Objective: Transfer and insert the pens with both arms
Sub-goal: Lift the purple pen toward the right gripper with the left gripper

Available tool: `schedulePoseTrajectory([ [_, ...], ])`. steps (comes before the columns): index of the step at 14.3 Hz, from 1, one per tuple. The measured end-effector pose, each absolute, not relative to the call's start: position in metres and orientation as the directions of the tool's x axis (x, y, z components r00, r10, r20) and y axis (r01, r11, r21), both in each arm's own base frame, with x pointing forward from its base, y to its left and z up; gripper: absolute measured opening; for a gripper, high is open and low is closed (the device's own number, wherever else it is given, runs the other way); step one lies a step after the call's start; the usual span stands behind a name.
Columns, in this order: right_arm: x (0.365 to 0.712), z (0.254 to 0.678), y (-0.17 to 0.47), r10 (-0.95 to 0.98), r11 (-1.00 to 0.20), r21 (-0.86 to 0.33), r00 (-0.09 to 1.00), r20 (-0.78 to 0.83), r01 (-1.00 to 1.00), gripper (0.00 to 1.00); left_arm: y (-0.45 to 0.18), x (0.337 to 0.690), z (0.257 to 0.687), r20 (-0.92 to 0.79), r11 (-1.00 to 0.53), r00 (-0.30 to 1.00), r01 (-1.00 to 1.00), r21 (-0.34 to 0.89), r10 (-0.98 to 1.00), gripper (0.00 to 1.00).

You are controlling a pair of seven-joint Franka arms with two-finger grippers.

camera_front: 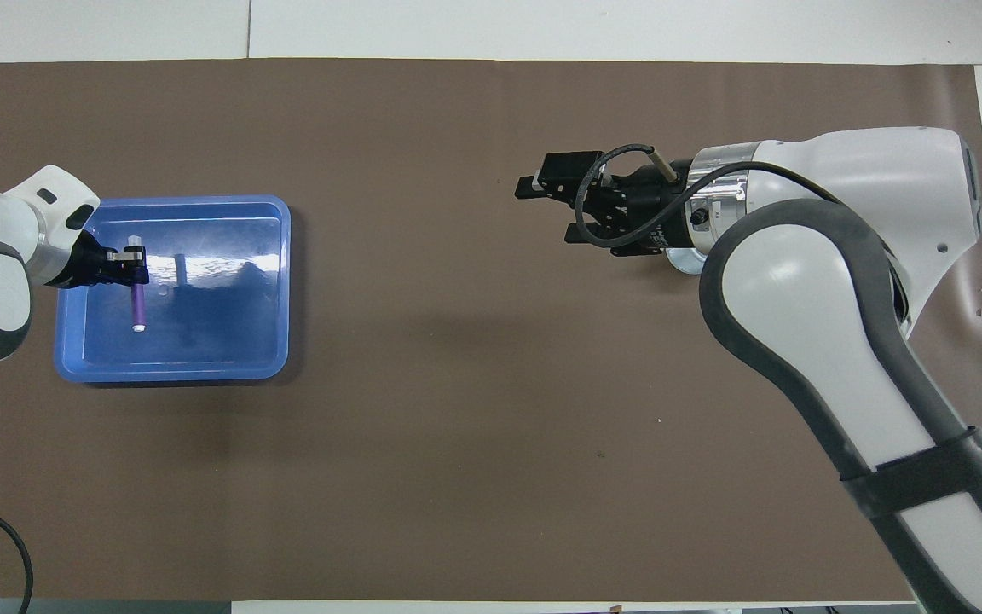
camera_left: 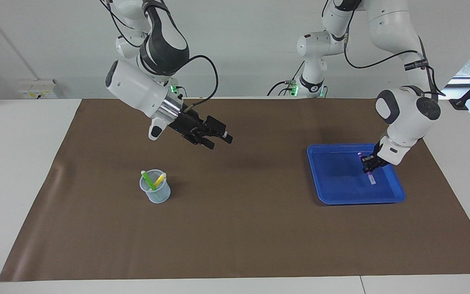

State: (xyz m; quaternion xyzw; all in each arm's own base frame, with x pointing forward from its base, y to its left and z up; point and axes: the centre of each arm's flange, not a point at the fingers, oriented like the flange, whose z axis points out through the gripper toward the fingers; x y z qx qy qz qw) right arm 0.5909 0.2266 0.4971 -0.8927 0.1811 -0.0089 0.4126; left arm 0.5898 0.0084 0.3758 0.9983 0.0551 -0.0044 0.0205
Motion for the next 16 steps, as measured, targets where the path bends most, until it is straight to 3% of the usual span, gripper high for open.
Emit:
schedulePoseTrajectory([
  [6, 0.582, 0.488, 0.250, -0.393, -0.530, -0.766, 0.906, -0.156, -0.362, 1.00, -0.121, 0.581, 0.416, -0.068, -0.892, 0.902, 0.432, 0.132, 0.427, 0.17],
  [12, 0.568, 0.468, 0.260, -0.449, -0.496, -0.771, 0.878, -0.167, -0.400, 1.00, -0.239, 0.569, 0.438, -0.194, -0.614, 0.682, 0.725, 0.313, 0.705, 0.17],
  [16, 0.558, 0.445, 0.257, -0.441, -0.471, -0.794, 0.882, -0.165, -0.384, 1.00, -0.284, 0.569, 0.457, -0.279, -0.458, 0.557, 0.818, 0.348, 0.782, 0.17],
])
